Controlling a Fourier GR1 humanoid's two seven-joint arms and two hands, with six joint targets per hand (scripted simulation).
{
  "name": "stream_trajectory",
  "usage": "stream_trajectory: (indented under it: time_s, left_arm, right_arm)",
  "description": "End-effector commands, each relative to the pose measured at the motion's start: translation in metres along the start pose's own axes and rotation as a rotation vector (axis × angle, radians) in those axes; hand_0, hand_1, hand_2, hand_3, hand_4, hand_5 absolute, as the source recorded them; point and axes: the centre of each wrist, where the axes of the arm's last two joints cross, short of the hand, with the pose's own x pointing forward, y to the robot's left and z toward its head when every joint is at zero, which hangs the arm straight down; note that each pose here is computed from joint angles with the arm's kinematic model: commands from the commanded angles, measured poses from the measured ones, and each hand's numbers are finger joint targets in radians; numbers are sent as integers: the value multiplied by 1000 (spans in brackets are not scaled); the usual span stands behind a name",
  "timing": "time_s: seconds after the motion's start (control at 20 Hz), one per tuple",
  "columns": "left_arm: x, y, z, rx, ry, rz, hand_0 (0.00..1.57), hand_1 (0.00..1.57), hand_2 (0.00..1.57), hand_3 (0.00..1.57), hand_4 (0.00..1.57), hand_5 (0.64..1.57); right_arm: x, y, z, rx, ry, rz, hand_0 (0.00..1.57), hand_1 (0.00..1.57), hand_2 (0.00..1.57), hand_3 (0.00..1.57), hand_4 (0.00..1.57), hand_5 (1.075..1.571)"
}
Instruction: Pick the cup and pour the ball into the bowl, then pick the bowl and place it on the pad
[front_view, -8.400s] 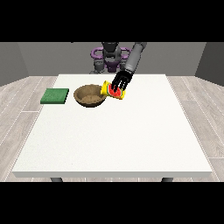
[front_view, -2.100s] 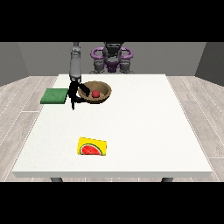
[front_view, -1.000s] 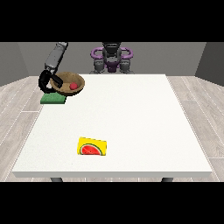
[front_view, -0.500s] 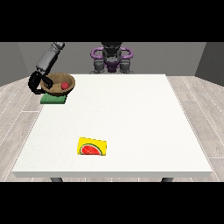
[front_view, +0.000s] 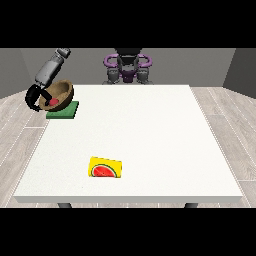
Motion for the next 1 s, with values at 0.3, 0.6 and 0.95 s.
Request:
stream_trajectory:
  time_s: [0.3, 0.6, 0.95]
  left_arm:
    - [-26, -6, 8, -31, 69, 4, 0, 0, 0, 0, 0, 1533]
    - [-31, -1, 13, -6, 86, 2, 0, 0, 0, 0, 0, 1525]
    - [-7, 5, 10, 10, 19, 11, 0, 0, 0, 0, 0, 1523]
  right_arm:
    - [29, 17, -17, 29, 64, 21, 1571, 1571, 1571, 1201, 1238, 1570]
    - [-1, 35, -8, 76, 94, -29, 1571, 1571, 1571, 1298, 1177, 1569]
    - [-21, -3, 4, -32, 188, -180, 1571, 1571, 1571, 1571, 887, 1562]
